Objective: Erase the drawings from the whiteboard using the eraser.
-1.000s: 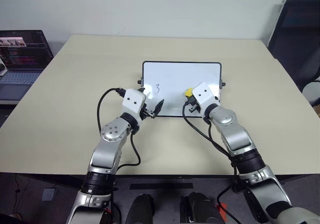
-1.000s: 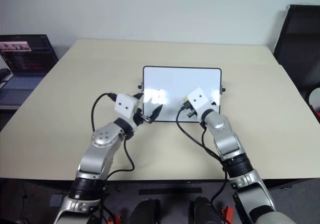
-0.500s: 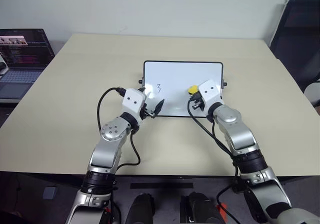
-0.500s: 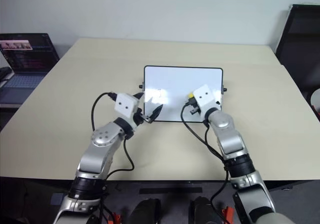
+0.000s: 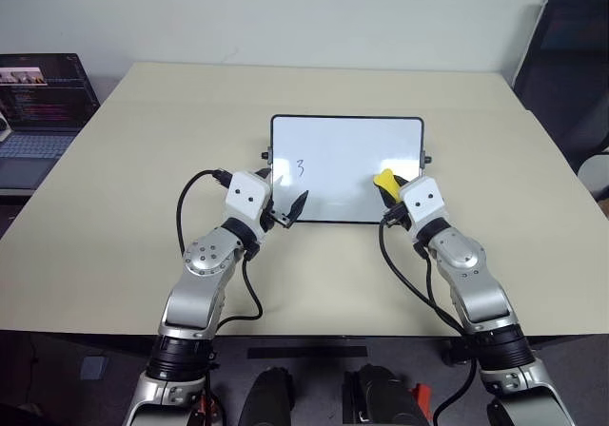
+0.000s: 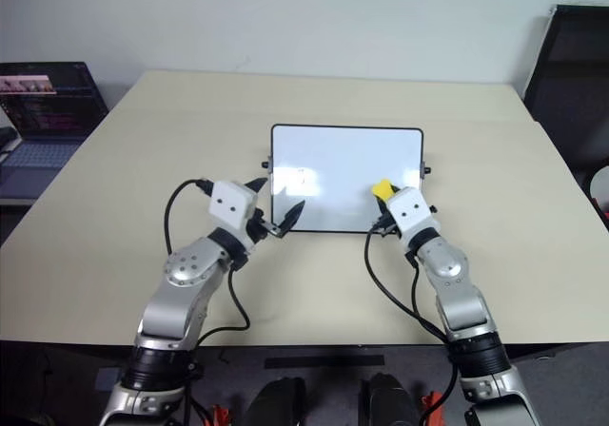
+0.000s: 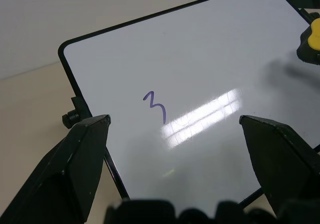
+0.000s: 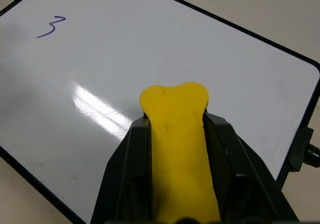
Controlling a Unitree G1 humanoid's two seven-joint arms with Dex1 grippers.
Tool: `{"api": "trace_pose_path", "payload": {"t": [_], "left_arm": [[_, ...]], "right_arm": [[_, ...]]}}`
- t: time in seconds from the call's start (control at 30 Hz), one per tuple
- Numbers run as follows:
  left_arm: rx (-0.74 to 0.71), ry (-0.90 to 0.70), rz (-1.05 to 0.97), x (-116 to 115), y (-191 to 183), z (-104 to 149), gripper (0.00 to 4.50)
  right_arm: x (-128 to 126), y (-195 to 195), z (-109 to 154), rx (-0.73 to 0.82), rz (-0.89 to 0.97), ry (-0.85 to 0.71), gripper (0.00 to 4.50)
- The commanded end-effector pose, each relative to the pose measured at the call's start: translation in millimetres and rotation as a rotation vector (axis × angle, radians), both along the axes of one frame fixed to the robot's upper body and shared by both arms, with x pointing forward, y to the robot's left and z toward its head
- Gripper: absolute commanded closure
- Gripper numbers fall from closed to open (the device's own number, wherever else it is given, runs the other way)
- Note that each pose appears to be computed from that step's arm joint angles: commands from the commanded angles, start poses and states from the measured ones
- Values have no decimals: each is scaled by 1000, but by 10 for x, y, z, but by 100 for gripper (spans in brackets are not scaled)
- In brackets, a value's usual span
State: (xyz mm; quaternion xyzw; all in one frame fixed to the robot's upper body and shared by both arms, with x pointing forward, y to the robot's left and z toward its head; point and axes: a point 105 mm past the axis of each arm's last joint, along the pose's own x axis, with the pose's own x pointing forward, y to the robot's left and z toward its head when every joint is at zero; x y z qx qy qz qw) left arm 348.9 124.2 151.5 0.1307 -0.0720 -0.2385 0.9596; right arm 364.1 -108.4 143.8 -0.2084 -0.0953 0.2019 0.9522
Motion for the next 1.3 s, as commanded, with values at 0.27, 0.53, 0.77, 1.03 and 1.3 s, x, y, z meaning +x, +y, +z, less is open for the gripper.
{"api": "trace_pose_path", "payload": {"t": [0.27,0.53,0.77,1.03,1.3], "left_arm": [[-14,-63,-2,-18,7,190,0],[-17,-64,1,-29,9,188,0],[-22,-56,29,-48,59,154,0],[-23,-53,105,-57,213,125,0],[-21,-52,94,-43,181,117,0]], "right_arm": [[-8,87,214,-10,44,-94,340],[-165,347,243,-146,217,-198,340],[-139,383,269,-173,259,-221,340],[-112,434,287,-170,279,-227,340],[-37,555,353,-125,293,-194,340]]}}
